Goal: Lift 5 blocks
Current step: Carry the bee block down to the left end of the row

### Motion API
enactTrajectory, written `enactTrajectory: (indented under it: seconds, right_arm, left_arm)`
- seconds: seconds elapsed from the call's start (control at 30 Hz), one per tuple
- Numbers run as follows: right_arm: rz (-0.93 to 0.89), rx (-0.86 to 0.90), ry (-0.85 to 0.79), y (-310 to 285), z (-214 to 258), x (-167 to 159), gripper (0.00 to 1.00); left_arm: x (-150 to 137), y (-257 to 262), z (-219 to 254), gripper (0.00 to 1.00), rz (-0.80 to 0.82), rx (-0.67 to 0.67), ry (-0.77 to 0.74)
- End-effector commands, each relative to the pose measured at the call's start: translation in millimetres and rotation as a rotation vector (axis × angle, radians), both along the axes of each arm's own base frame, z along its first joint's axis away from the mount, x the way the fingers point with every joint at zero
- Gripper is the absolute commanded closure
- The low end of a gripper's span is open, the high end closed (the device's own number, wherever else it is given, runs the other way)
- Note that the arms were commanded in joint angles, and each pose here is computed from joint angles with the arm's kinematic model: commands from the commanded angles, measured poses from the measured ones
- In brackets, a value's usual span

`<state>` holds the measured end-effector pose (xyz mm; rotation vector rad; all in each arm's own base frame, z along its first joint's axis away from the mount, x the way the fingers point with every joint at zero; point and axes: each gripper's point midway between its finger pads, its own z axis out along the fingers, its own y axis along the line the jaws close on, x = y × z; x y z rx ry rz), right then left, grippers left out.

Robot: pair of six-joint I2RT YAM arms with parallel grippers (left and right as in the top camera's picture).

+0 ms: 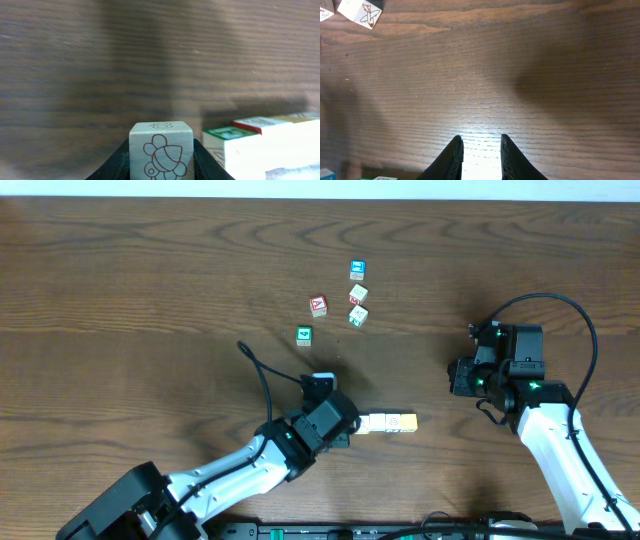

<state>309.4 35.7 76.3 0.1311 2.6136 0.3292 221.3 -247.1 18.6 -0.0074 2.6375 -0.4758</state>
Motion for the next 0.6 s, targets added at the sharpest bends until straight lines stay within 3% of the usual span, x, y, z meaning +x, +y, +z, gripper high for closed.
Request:
enactTrajectory:
  seconds: [0.0,0.57]
  right_arm:
    - [-0.011,0.011,0.009,-0.4,-2.6,-1.4,0.78]
    - [-0.011,0.011,0.011,-0.4,-2.8,-1.7,0.78]
  left_arm:
    - [-3.8,-2.3,-1.8,0.92,-0.003,0.01,-0.006]
    - [-11.3,-7.3,-2.7,0.92,-0.022,0.01,0.001]
